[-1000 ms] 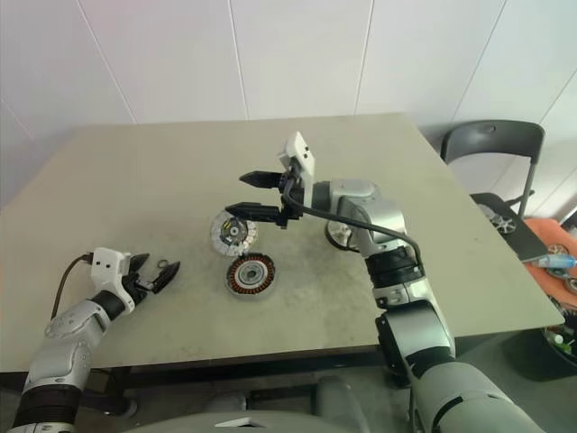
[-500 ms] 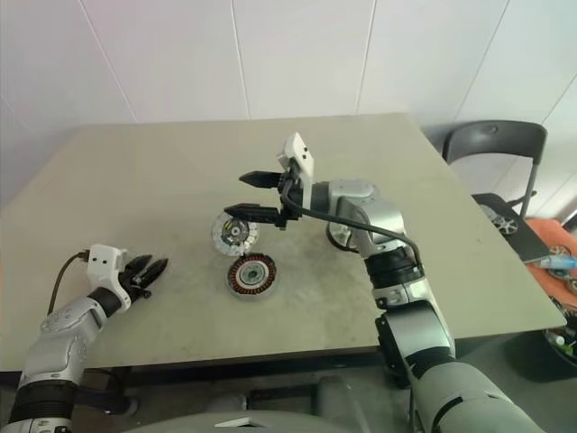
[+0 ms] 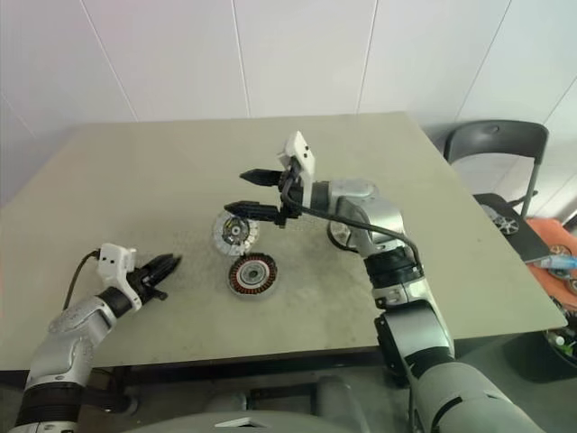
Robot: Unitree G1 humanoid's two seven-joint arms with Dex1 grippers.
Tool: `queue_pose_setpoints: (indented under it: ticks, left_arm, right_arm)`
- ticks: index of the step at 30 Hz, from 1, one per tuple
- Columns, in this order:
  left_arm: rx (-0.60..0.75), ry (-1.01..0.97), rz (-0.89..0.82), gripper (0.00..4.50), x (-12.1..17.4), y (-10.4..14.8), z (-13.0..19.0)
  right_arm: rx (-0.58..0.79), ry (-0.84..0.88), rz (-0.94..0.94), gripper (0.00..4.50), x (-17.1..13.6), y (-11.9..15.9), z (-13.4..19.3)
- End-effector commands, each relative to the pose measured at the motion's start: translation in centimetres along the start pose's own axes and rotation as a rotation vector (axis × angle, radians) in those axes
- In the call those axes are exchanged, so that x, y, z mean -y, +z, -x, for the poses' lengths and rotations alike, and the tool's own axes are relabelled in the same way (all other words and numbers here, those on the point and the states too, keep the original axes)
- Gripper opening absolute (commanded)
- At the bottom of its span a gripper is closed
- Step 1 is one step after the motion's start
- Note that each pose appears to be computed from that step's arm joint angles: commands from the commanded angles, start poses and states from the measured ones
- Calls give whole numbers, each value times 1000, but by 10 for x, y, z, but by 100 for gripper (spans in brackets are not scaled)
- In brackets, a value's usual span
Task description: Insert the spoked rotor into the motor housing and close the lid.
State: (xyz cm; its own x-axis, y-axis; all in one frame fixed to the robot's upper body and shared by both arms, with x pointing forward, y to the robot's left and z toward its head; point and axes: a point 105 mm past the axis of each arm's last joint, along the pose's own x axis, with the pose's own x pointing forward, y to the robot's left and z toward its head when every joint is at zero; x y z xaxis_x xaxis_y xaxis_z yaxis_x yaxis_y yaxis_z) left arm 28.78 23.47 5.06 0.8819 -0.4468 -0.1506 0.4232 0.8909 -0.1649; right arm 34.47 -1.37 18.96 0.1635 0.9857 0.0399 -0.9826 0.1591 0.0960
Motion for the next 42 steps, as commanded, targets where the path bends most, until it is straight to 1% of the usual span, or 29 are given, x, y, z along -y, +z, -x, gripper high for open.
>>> queue_pose_setpoints:
  ticks: [1,3,7,11,14,17,21,23,26,31,34,42]
  left_arm:
    - [176,-176,-43,68,28,49,0]
    - [213,-247,-45,68,40,60,1]
    - [225,-431,-39,68,67,72,6]
    - [208,-542,-54,68,83,76,7]
    - [177,-576,-63,68,90,76,-1]
    - [93,-583,-109,68,94,63,-15]
    - [-2,-558,-185,68,93,47,-34]
    - [-9,-581,-172,68,97,44,-38]
    - [-56,-604,-187,68,101,34,-41]
    - [-90,-633,-162,68,104,27,-40]
    - [-116,-603,-183,68,99,21,-40]
    - [-112,-562,-179,68,102,14,-53]
  right_arm:
    - [86,25,-38,450,-1,19,13]
    - [84,45,-68,450,-4,16,20]
    - [-46,105,-138,450,-16,-17,41]
    - [-155,56,-147,450,-12,-37,55]
    - [-219,18,-135,450,-7,-48,62]
    - [-254,-5,-123,450,-4,-54,65]
    - [-254,-3,-124,450,-4,-55,64]
    - [-254,-5,-126,450,-5,-56,64]
    - [-252,-10,-128,450,-5,-57,64]
    - [-246,-15,-130,450,-5,-57,64]
    - [-243,-15,-130,450,-5,-57,64]
    - [-229,-13,-133,450,-5,-57,61]
